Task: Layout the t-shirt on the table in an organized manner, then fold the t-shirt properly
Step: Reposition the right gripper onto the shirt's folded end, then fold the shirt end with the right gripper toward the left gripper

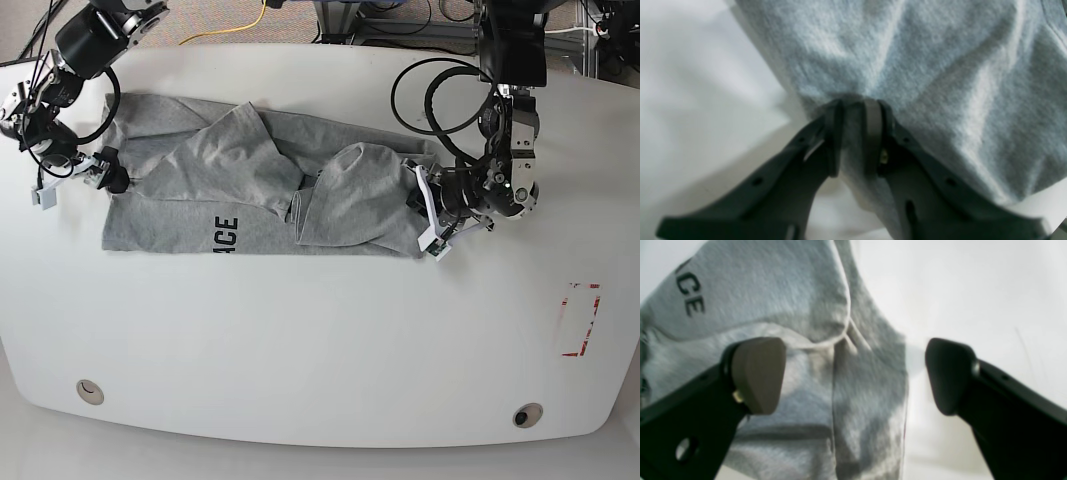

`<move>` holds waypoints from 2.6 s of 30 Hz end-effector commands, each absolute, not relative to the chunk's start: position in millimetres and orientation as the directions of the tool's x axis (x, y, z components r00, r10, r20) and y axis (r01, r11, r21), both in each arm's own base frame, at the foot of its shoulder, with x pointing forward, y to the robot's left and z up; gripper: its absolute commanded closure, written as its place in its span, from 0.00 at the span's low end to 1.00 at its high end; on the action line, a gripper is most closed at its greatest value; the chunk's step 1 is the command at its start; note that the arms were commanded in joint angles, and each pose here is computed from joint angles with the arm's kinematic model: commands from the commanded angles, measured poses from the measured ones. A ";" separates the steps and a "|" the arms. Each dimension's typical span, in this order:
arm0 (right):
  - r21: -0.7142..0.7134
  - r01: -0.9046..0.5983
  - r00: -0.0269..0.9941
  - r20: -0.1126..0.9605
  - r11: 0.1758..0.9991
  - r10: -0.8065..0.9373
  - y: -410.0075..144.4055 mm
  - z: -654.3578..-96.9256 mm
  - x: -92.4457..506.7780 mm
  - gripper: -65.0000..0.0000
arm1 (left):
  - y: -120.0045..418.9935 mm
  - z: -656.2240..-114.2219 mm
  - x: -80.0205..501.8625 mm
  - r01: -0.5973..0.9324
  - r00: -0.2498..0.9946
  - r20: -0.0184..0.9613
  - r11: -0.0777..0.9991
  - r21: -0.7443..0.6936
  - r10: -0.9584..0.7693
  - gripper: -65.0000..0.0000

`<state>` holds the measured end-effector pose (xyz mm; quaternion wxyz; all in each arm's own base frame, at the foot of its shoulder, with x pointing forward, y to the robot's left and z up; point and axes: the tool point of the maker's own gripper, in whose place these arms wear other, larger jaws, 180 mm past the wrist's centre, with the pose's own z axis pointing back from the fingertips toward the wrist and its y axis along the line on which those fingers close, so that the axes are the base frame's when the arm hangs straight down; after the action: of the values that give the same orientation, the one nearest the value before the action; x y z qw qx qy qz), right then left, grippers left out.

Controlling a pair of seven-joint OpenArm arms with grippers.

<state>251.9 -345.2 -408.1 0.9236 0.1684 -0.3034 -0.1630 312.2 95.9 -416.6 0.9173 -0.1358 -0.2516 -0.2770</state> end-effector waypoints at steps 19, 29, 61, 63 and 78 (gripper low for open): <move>0.433 0.134 0.820 0.456 0.891 -0.345 -305.8 -422.0 257.8 0.00 | 107.1 -421.8 307.0 0.577 0.734 0.483 0.813 -0.075 -0.477 0.85; 0.426 0.065 0.838 0.468 0.903 -0.281 -281.1 -420.4 266.5 0.01 | 107.3 -423.1 306.3 0.576 0.737 0.480 0.813 -0.078 -0.476 0.85; 0.155 -0.098 0.764 0.645 0.983 -0.026 -262.0 -336.0 267.9 1.00 | 92.8 -425.5 303.0 0.619 0.713 0.471 0.782 -0.075 -0.520 0.85; 0.125 -0.144 0.743 0.669 0.982 0.024 -247.7 -325.1 272.5 1.00 | 83.3 -426.9 300.0 0.647 0.696 0.465 0.759 -0.075 -0.547 0.85; 0.130 -0.420 0.663 0.720 0.898 0.206 -140.6 -308.7 283.4 1.00 | 21.5 -427.5 284.5 0.744 0.622 0.484 0.658 -0.118 -0.616 0.85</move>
<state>272.8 -153.9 -323.1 0.9155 0.1324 -0.3434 0.1625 294.6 22.8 -420.3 0.8837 -0.1607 -0.2320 -0.3734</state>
